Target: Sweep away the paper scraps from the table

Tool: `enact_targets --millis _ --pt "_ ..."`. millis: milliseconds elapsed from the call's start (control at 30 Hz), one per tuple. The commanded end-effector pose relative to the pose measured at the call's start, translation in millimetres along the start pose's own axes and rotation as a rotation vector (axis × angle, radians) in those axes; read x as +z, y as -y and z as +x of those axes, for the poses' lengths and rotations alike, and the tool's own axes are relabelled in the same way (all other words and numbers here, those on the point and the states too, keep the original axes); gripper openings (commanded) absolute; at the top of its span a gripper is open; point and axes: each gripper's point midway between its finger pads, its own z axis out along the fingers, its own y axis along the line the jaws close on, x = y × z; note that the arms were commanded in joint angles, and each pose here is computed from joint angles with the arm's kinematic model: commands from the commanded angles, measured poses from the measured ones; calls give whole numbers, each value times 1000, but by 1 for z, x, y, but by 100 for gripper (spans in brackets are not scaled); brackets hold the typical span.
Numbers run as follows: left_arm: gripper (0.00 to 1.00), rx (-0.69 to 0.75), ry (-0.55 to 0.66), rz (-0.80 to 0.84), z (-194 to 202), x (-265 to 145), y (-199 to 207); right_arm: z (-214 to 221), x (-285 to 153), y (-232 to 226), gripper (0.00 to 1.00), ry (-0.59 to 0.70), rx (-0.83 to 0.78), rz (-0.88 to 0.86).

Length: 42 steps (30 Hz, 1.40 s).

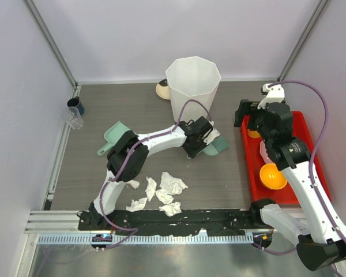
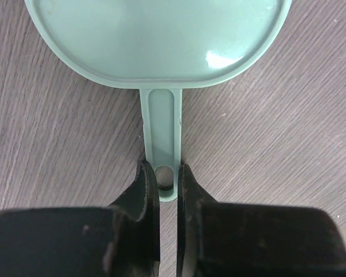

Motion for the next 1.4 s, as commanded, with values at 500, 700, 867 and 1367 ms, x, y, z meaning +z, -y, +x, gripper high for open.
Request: enact_targets --millis 500,700,867,1367 --pt "0 -8 -32 186 70 -128 12 5 -128 -145 89 426 -631 -1068" --pt "0 -101 -37 246 87 -153 0 71 -113 -165 89 205 -851 -1125" --pt "0 -144 -35 238 108 -168 -9 105 -126 -206 90 300 -1105 -1096" --pt "0 -128 -17 291 125 -192 7 173 -54 -262 89 381 -1487 -829"
